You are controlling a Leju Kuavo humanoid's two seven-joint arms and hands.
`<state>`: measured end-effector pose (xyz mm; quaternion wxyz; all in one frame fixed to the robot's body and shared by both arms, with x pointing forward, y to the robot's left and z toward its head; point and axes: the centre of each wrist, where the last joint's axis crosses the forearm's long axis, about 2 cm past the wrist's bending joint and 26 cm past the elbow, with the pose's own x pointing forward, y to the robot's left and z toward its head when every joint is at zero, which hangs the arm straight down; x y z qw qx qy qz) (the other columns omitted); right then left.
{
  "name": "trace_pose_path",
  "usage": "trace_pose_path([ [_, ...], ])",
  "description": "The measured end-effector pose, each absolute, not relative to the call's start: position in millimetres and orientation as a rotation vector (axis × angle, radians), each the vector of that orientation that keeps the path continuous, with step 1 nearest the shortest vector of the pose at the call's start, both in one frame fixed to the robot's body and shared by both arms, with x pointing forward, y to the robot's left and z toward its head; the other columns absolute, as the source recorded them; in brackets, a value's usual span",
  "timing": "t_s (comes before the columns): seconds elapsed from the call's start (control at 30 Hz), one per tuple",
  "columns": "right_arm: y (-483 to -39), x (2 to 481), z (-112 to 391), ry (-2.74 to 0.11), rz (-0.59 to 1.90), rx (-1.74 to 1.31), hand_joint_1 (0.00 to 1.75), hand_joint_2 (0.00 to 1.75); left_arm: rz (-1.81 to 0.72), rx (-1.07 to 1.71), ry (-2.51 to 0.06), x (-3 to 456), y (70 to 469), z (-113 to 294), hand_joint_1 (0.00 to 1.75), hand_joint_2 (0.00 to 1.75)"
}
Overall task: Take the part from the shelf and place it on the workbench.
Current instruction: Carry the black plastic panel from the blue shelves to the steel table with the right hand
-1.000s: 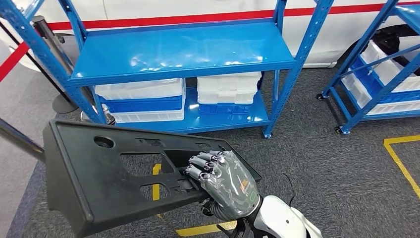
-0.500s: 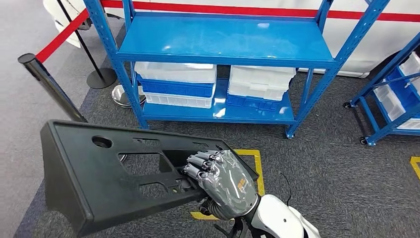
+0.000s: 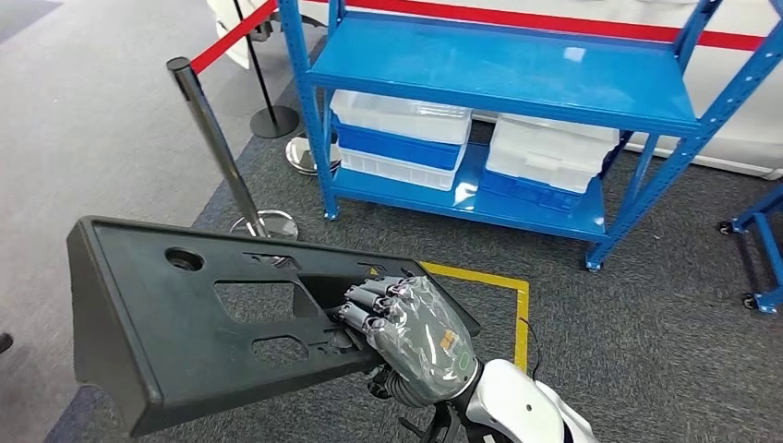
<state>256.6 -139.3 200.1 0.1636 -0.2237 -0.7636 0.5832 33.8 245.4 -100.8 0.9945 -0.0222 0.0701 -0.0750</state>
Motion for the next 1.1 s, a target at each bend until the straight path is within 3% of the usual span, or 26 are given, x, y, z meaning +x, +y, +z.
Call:
trace_pose_path([
  [1.1, -129.7, 259.1, 208.0, -2.192, 1.654, -0.639, 1.75, 1.75, -0.152, -0.06, 0.132, 34.0, 239.5, -100.0, 0.0, 1.75],
])
